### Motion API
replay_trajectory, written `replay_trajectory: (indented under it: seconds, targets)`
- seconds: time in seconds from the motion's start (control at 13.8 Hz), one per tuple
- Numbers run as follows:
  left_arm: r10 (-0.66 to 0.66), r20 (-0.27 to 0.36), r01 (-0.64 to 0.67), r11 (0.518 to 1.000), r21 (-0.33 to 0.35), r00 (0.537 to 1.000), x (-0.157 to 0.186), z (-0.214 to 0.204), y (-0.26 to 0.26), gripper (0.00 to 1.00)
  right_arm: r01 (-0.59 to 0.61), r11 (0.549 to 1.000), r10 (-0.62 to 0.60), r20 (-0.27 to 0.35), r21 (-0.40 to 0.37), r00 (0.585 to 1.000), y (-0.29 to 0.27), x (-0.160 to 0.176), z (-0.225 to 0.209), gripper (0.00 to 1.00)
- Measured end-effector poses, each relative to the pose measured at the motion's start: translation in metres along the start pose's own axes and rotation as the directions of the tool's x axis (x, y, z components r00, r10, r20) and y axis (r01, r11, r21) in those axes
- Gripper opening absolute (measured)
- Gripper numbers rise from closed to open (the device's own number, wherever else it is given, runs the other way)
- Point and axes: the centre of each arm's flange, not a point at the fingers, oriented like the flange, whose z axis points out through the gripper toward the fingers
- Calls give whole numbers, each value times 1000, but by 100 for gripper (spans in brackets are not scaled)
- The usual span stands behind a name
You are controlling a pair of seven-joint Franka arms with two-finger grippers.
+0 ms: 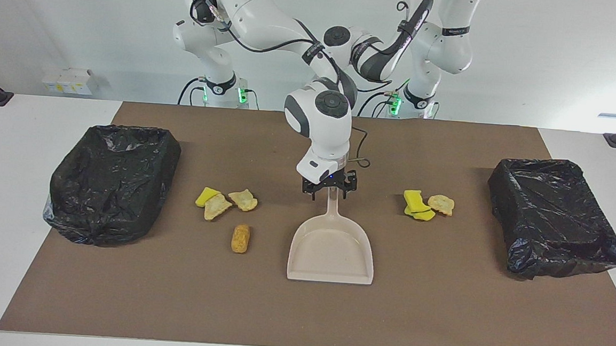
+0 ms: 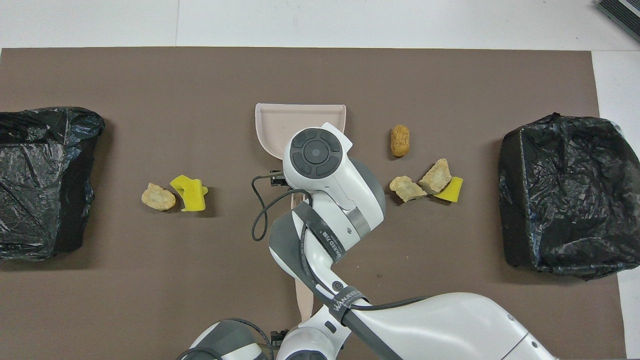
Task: Sweep and dump trash in bin
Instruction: 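Reach the right gripper to the dustpan handle and grasp it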
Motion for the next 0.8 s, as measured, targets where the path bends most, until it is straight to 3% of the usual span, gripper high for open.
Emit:
replay_trajectory:
  seconds: [0.22, 0.29, 0.65, 0.8]
  targets:
    - [-22, 16, 22, 1000, -8, 1000, -5, 2, 2, 97, 36, 999, -36, -6, -24, 999, -11, -8, 5, 73]
    - [-33, 19, 33, 999, -9, 999, -5, 2, 2, 89, 40, 999, -41, -6, -30, 999, -11, -8, 7, 72]
    - [-26, 22, 26, 1000, -8, 999, -5, 3, 1, 26, 41, 998, -41, 7, -44, 999, -7, -11, 16, 63]
    - [-20, 23, 20, 1000, -6, 1000, -6, 3, 1, 26, 44, 998, -44, 6, -48, 999, -7, -11, 17, 38]
